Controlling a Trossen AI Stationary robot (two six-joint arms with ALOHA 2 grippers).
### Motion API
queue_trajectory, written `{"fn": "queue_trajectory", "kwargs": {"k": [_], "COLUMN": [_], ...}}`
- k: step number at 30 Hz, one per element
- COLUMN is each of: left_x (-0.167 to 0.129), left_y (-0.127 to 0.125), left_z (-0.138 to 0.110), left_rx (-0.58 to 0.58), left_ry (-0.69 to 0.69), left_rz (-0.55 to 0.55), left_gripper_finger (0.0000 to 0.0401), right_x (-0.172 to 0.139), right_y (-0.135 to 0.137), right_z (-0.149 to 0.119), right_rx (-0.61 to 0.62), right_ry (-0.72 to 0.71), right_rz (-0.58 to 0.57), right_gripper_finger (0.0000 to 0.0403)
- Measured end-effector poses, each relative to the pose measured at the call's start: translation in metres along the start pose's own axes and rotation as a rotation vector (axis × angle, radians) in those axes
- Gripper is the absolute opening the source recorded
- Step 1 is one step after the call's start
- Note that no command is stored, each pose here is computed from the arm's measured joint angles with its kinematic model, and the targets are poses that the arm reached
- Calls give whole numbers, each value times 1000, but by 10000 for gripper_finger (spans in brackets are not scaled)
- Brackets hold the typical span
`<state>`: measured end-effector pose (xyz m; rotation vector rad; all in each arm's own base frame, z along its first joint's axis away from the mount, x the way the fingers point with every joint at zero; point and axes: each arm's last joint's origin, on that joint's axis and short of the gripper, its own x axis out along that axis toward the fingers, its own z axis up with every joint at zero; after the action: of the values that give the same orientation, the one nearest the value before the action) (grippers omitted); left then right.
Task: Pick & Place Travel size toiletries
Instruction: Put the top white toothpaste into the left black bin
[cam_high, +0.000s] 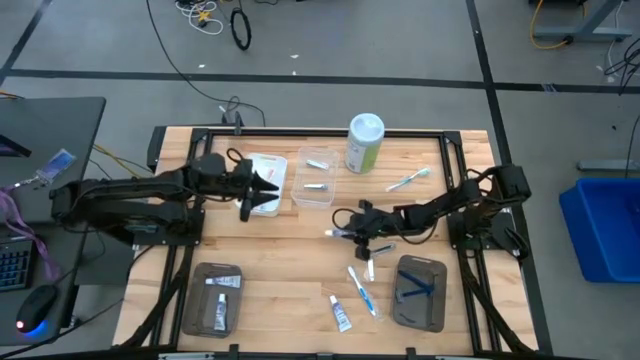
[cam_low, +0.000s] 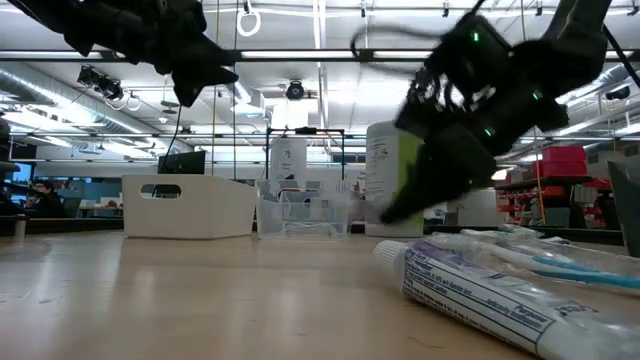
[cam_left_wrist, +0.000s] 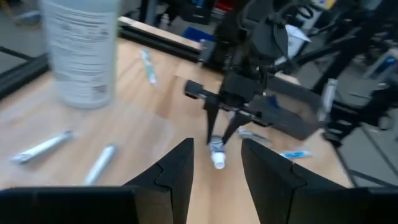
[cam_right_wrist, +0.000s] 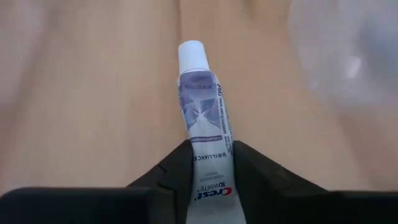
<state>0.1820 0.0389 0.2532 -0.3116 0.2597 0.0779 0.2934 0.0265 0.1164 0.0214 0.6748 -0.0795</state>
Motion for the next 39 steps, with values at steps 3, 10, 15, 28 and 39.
{"fn": "queue_trajectory", "kwargs": {"k": [3, 10, 15, 28, 39], "left_x": [7, 39, 66, 96, 98], "left_y": [-9, -22, -23, -16, -14], "left_z": [0, -7, -24, -51, -49], "left_rx": [-25, -17, 68, 336, 388], "left_ry": [-20, -38, 21, 75, 47], "left_rz": [-54, -151, -166, -124, -25], "left_gripper_finger": [142, 142, 142, 142, 135], "right_x": [0, -5, -5, -3, -2], "right_y": [8, 19, 15, 9, 4], "right_z": [24, 80, 87, 79, 79], "right_rx": [-79, -284, -367, -357, -301], "right_ry": [-82, -225, -228, -206, -206], "right_rz": [-87, -254, -282, -223, -228], "right_gripper_finger": [108, 108, 107, 106, 105]}}
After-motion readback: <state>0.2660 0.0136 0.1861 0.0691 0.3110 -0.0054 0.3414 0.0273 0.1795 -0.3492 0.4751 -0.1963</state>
